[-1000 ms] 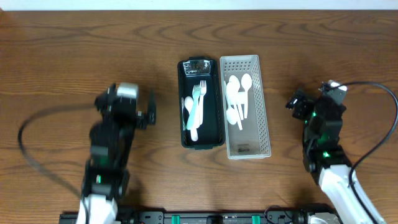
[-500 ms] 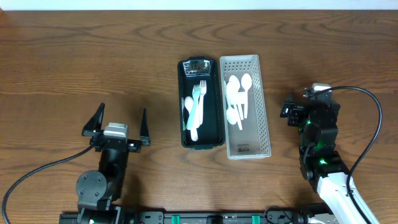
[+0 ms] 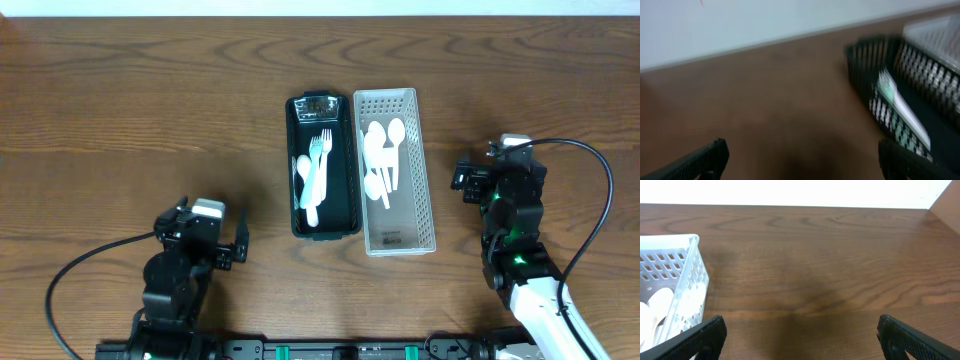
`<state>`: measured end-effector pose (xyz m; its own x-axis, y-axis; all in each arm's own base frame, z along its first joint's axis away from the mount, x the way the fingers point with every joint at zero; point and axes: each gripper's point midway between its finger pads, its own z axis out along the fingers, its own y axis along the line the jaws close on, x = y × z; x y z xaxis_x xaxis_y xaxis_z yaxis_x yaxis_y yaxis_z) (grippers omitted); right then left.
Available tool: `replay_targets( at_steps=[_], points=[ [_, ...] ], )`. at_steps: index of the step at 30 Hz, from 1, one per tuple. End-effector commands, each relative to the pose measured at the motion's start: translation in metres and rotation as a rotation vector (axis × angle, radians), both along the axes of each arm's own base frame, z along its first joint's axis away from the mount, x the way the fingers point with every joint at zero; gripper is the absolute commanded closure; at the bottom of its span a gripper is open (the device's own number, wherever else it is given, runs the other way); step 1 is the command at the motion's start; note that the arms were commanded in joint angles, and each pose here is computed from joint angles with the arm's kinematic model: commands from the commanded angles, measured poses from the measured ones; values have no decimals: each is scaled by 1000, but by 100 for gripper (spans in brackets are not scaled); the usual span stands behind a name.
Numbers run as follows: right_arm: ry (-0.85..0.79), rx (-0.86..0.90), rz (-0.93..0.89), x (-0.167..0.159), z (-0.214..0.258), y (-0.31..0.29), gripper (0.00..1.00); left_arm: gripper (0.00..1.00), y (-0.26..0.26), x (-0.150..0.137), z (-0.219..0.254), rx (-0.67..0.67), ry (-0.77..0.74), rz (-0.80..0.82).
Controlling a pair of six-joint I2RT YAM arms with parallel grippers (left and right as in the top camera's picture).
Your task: Pack container
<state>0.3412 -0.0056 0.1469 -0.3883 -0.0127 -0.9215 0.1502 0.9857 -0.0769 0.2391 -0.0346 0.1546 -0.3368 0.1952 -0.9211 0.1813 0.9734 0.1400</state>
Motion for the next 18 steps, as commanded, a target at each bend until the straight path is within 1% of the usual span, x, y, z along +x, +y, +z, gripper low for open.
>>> replay_targets(
  at_steps=[1, 5, 12, 15, 18],
  points=[
    [-4, -15, -3, -7, 5, -4, 1, 2, 3, -9, -16, 30, 80, 6],
    [5, -16, -6, -26, 14, -7, 1, 2, 7, -29, -49, 58, 235, 5],
    [13, -22, -10, -73, 28, -13, 1, 2, 13, -62, -89, 96, 444, 3],
    [63, -29, -8, -98, 19, -16, 1, 2, 14, -71, -97, 105, 493, 2],
    [66, -15, 21, -115, 15, -13, 1, 2, 15, -74, -99, 108, 509, 2]
  ],
)
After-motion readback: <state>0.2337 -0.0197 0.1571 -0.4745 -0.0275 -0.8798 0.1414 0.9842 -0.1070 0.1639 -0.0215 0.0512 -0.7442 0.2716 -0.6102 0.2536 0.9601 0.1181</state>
